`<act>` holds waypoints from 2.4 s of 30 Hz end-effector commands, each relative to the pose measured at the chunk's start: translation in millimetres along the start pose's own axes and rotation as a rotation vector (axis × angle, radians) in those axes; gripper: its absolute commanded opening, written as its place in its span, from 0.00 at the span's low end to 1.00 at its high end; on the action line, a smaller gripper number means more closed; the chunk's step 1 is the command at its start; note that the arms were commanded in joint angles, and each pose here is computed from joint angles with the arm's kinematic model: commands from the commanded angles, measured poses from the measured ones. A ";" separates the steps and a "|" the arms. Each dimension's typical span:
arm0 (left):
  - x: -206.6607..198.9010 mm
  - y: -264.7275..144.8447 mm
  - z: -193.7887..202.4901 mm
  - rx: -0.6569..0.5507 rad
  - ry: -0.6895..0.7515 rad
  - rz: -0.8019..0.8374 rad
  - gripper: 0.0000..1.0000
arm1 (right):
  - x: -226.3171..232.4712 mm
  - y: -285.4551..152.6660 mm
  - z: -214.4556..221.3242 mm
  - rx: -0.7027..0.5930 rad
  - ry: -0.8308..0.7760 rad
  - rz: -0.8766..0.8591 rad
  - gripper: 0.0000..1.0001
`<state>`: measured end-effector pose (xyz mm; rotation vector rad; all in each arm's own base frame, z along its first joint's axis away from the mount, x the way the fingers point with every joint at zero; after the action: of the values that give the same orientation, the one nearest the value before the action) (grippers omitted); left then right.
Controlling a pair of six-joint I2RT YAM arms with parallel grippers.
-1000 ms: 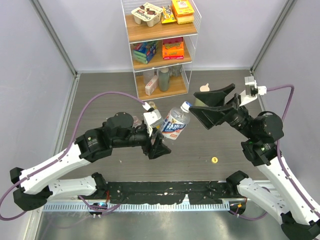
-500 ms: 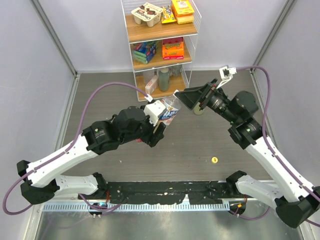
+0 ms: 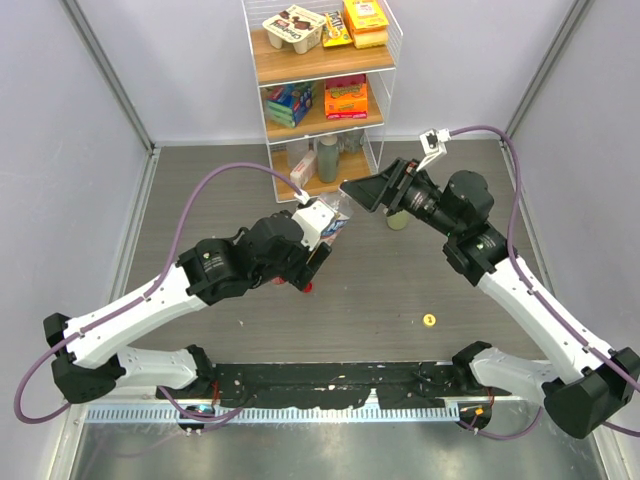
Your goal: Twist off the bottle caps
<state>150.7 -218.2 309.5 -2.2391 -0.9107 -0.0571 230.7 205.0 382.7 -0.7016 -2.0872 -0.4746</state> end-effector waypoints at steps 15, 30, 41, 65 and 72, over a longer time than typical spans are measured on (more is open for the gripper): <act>8.3 -5.7 -13.0 -0.024 0.007 -0.041 0.00 | 15.0 14.3 -9.9 0.002 0.038 -0.057 0.37; 4.4 -9.6 -13.8 -0.050 -0.009 0.002 0.00 | 29.2 -2.7 -5.6 -0.004 -0.012 -0.167 0.02; -18.5 -34.7 -24.1 -0.229 -0.024 0.270 0.00 | 56.7 -29.0 -0.1 0.001 -0.123 -0.385 0.01; -77.7 -114.5 -55.6 -0.688 0.078 1.111 0.00 | 122.1 -94.7 13.0 0.069 -0.297 -0.861 0.02; -80.6 -122.0 -54.1 -0.705 0.090 1.181 0.00 | 129.8 -104.9 15.4 0.078 -0.326 -0.935 0.01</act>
<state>44.0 -245.0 378.2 -2.9585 0.3892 0.2051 98.0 175.3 470.2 0.2796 -2.6295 -0.7757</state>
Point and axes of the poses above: each gripper's point midway between its finger pads, its own y axis out along the fingers, its own x axis along the line the jaws close on, z = x × y, the point moved 7 cm from there along -y, back along the fingers, and after that the axes turned 14 degrees about y, right-handed, at the moved point
